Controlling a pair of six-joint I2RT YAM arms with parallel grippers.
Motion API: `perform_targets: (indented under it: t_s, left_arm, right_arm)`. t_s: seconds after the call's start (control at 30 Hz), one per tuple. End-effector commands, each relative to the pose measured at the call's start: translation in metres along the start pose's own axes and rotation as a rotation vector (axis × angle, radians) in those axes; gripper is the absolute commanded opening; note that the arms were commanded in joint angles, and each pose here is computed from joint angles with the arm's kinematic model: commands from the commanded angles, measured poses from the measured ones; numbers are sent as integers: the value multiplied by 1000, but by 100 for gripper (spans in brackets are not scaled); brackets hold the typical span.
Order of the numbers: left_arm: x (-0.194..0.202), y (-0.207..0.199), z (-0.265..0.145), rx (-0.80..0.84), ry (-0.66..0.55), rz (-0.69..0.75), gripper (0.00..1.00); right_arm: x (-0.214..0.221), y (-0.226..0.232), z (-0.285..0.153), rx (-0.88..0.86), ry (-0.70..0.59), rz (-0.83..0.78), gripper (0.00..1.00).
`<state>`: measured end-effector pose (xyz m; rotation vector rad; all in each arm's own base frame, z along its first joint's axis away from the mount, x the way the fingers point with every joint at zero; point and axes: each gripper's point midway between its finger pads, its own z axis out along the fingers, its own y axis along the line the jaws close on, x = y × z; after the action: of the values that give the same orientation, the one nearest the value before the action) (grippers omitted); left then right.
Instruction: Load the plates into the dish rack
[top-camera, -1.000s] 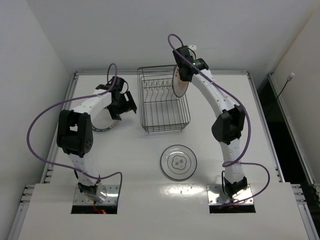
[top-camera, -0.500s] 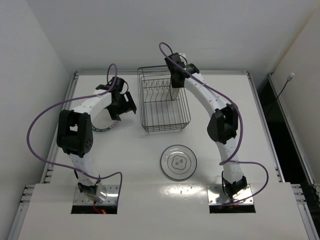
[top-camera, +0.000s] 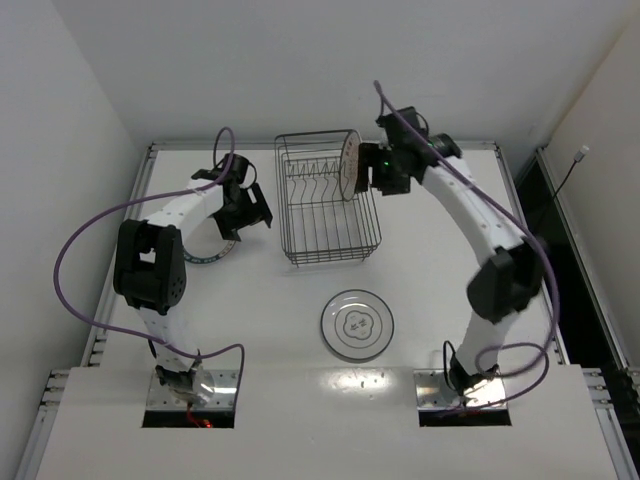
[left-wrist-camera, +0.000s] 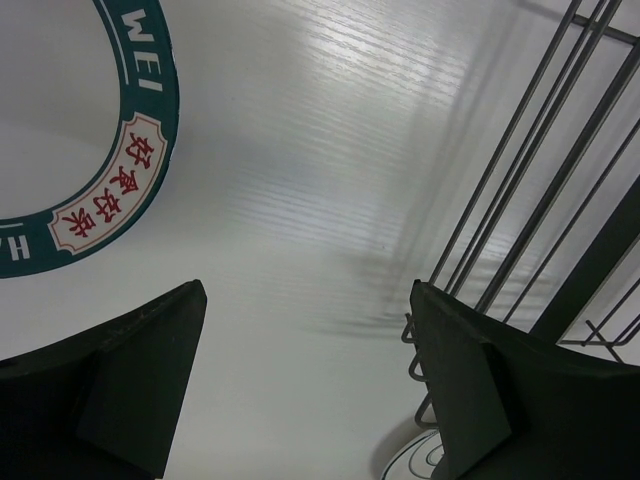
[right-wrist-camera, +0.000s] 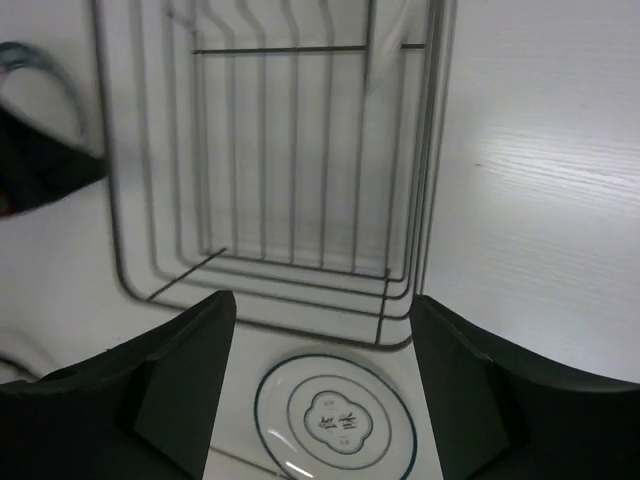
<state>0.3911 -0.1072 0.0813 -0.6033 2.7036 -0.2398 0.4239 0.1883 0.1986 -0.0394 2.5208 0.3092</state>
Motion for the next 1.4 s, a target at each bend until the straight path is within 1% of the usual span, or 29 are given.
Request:
perform_targets:
  t_s: [0.0,0.07,0.1,0.13,0.17,0.2,0.23,0.27,0.3,0.33,0.37,0.47,0.5,0.53,0.6,0.63,0.77,0.83,0.93,0.97,1.0,1.07,1.1,1.13,1.2,1.27,1.3,1.33,1.37]
  left_arm:
    - [-5,1,-12,5,-31,6,81]
    - [-4,0,-10,16,-27,6,81]
    - [-4,0,-10,16,-27,6,81]
    - [-3,-2,-10,24,-21,6,81]
    - [-3,-2,-10,24,-21,6,81]
    - [-3,-1,-10,24,-21,17,81]
    - [-3,-1,-10,24,-21,17,81]
    - [2,2,-8,16,-10,17,81]
    - [2,2,-8,16,-10,17,81]
    - [7,8,-5,-7,3,17,81]
    - [13,13,-2,-18,18,17,81]
    - [14,16,1,-29,17,26,81]
    - [15,15,1,-21,22,26,81]
    - [15,15,6,-23,24,26,81]
    - [19,12,8,-8,46,25,81]
    - [18,11,10,-8,46,25,81]
    - [13,8,6,-1,36,25,81]
    - [14,9,4,-1,36,25,81]
    - [14,13,3,-17,25,26,81]
    - [14,13,3,-17,25,26,81]
    - [12,12,0,-11,16,26,81]
    - [13,14,-2,-19,8,26,81]
    - [13,14,-2,-19,8,26,81]
    - [13,14,-2,-19,8,26,81]
    - [10,14,-5,-21,-4,26,81]
    - [10,14,-5,-21,-4,26,81]
    - [10,14,-5,-21,-4,26,81]
    - [11,15,-9,-20,-6,26,81]
    - [11,15,-9,-20,-6,26,81]
  right_arm:
    - [44,30,-53,-368,38,35,69]
    - [82,33,-53,-516,150,78,71]
    - [123,11,-37,-496,254,151,71]
    - [130,11,-43,-567,239,163,71]
    - [166,-3,-33,-570,304,221,71]
    - [169,-15,-30,-580,288,264,71]
    - [178,-21,-29,-588,291,272,71]
    - [195,-32,-24,-570,317,290,71]
    - [202,-36,-21,-566,319,294,71]
    - [219,-37,-19,-571,356,314,71]
    - [221,-39,-15,-579,339,316,71]
    - [255,-41,-9,-604,405,396,72]
    - [261,-45,-2,-597,406,420,72]
    - [280,-46,-1,-601,444,444,72]
    - [295,-48,7,-596,464,456,72]
    - [316,-51,10,-577,536,499,72]
    - [342,-54,18,-554,603,505,68]
    - [350,-57,22,-540,615,503,63]
    - [359,-56,26,-548,659,512,44]
    - [362,-58,28,-541,663,500,37]
    - [360,-60,31,-534,649,482,24]
    - [364,-63,31,-495,661,468,12]
    - [366,-65,30,-481,672,472,0]
    - [366,-66,27,-460,682,473,0]
    - [356,-67,21,-445,646,448,0]
    - [354,-68,7,-411,651,443,0]
    - [336,-65,-2,-420,578,382,0]
    - [337,-70,-14,-368,592,365,0]
    - [319,-69,-21,-352,539,321,0]
